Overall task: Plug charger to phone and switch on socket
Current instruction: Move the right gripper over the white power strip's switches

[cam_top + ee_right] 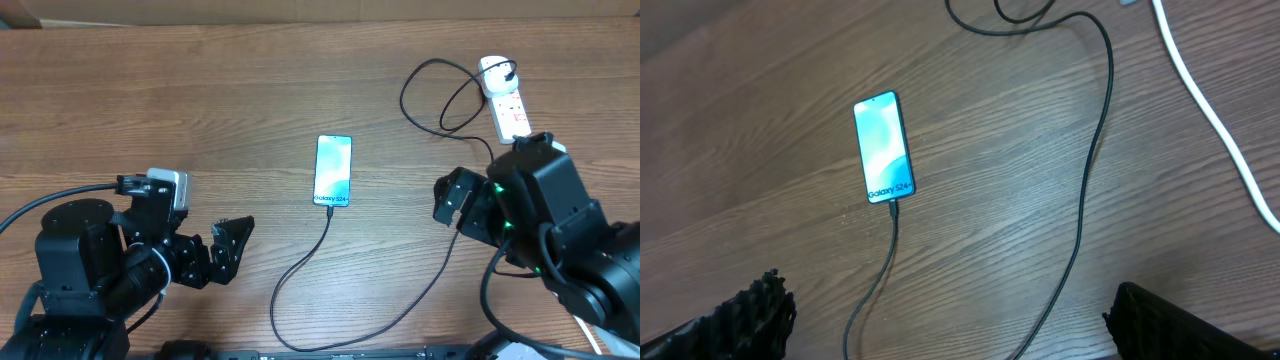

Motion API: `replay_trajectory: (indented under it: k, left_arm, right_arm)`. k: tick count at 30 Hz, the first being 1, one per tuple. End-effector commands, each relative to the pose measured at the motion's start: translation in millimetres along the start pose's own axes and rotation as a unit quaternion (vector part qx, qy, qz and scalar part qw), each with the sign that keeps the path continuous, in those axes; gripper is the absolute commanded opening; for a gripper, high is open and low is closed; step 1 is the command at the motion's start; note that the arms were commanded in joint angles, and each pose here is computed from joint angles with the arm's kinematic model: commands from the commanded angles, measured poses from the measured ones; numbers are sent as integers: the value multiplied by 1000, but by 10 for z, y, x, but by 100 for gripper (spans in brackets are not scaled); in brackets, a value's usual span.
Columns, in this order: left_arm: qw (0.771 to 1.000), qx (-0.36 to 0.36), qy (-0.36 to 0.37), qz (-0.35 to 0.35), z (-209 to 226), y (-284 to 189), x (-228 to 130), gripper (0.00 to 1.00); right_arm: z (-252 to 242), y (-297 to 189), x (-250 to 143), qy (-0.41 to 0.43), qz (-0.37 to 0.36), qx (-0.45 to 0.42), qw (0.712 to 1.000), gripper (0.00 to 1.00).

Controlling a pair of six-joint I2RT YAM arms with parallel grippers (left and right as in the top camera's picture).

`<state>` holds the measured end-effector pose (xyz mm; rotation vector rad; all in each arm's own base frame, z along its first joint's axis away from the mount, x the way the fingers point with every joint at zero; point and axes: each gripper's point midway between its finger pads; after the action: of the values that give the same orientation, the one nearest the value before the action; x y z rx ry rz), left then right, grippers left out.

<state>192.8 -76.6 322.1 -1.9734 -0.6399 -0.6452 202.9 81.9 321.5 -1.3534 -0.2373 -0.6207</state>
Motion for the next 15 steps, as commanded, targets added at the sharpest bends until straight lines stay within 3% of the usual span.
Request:
replay_trajectory:
  k: [1,8,15]
  left_arm:
    - [1000,-11,10,2,-49,-17,-14,99]
    - [1000,-10,8,5,-45,-17,-29,99]
    - [1000,-10,8,5,-45,-17,-29,100]
  right_arm:
    - [61,-8,28,6,2,10,1000,100]
    - [297,123,-106,2,64,45,997,100]
    - [311,239,-178,-2,96,28,995,100]
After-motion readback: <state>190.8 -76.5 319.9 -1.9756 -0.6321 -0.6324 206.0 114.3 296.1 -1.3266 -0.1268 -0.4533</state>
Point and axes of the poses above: each gripper's point midway between its finger pads, its own y axis out along the fingers, its own z axis along the line the jaws close on, x = y × z, and after that the axes turned 7 degrees about -y, right-handed
